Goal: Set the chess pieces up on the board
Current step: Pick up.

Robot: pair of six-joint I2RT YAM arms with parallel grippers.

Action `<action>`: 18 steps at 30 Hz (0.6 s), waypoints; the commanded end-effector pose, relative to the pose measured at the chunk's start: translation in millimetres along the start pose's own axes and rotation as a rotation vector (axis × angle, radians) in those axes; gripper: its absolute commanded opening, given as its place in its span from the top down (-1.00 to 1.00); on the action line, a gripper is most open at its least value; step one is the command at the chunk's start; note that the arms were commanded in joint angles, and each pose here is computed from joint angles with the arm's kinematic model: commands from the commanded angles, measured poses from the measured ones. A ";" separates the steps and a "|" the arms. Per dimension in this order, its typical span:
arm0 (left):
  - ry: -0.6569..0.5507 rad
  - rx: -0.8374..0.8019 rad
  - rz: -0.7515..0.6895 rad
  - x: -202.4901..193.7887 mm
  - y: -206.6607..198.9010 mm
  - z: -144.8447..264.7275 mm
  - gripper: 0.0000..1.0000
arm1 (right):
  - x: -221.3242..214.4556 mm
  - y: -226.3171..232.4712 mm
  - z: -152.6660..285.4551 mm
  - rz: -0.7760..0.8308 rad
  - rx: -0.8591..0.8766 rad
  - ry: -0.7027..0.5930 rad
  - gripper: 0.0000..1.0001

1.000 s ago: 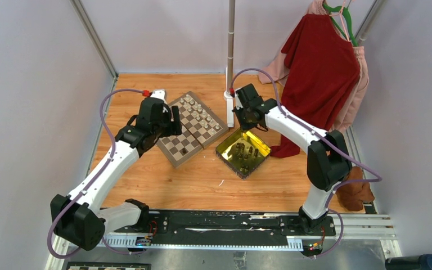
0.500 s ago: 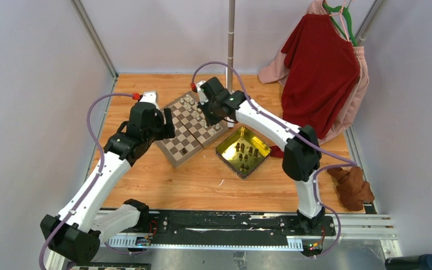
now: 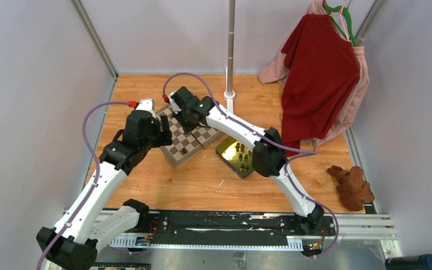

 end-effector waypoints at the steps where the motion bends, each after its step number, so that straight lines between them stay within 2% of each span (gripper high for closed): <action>1: -0.004 -0.024 0.009 -2.6 -3.9 3.4 -0.57 | -12.1 18.0 -6.3 0.023 0.008 0.061 1.00; 11: -0.006 -0.042 0.020 -7.3 -5.2 4.7 -0.57 | -25.7 26.2 -23.3 0.027 0.008 0.098 0.97; 18: -0.005 -0.042 0.030 -12.8 -3.7 5.7 -0.57 | -30.3 26.7 -27.6 0.035 0.001 0.111 0.80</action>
Point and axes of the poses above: each gripper's point midway between its finger pads, its own z axis back along the fingers, its own y axis along the line the jaws close on, x = y × z, the point moved 2 cm from there along z, back along the fingers, and after that the axes turned 3 degrees about -z, right-handed, at the moved point
